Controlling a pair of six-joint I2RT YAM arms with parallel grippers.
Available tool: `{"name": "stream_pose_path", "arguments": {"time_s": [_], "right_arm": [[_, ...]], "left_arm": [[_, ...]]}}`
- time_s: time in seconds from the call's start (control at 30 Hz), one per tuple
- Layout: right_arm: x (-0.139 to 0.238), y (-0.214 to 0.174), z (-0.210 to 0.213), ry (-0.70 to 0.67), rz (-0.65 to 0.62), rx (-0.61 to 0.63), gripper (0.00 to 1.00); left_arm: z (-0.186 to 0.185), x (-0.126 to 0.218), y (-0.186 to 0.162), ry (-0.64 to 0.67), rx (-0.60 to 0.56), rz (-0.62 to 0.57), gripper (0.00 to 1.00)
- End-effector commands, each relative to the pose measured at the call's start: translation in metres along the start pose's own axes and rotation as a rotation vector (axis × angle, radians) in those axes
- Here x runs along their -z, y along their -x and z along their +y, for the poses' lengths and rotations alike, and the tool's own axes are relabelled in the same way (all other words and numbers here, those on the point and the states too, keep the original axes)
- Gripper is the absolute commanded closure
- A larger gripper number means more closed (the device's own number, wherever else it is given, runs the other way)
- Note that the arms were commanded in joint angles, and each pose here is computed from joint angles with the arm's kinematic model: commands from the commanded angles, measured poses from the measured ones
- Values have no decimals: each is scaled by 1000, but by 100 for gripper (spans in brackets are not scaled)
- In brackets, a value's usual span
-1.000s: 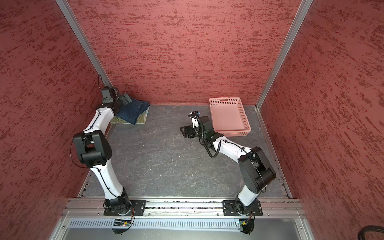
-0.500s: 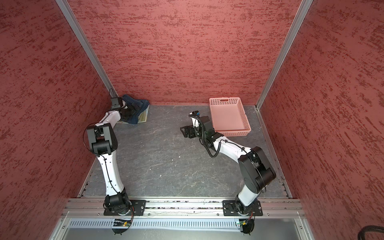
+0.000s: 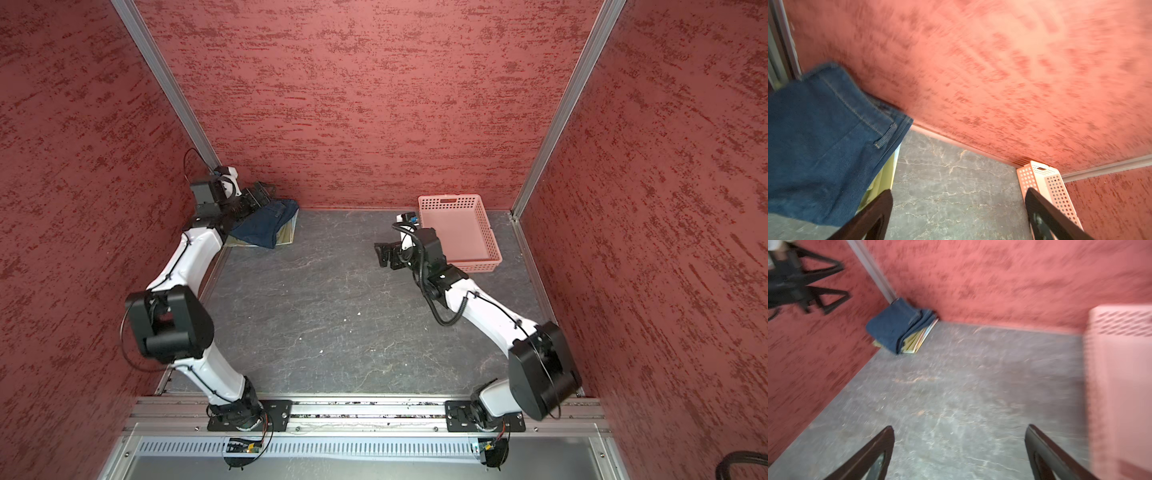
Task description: Fold and stack the skirts
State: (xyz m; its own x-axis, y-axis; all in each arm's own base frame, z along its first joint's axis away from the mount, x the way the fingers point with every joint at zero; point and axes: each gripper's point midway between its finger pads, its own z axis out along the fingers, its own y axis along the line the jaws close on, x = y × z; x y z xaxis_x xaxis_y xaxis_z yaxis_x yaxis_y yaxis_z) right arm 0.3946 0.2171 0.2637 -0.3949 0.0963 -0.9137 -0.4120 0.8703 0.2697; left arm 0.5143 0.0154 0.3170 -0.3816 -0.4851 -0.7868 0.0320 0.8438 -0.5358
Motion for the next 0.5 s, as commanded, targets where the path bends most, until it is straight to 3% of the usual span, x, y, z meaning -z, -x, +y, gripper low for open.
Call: {"name": "stream_pose_path", "arguments": {"time_s": [0.0,0.13,0.27,0.47], "right_arm": [[34,8,-60,-247,-71,57,1],[80,6,-112,-432,-199,65,1],[102,-17,-143,-533,-224,60,1],[115,-60,-186,-656,-242,41,1]], "left_arm": [[8,24,-31,112,-103,-37,0],[20,65,-85,230,-153,-69,0],[46,94,-141,295,-162,-48,0],[96,112,-176,425,-210,-130,0]]}}
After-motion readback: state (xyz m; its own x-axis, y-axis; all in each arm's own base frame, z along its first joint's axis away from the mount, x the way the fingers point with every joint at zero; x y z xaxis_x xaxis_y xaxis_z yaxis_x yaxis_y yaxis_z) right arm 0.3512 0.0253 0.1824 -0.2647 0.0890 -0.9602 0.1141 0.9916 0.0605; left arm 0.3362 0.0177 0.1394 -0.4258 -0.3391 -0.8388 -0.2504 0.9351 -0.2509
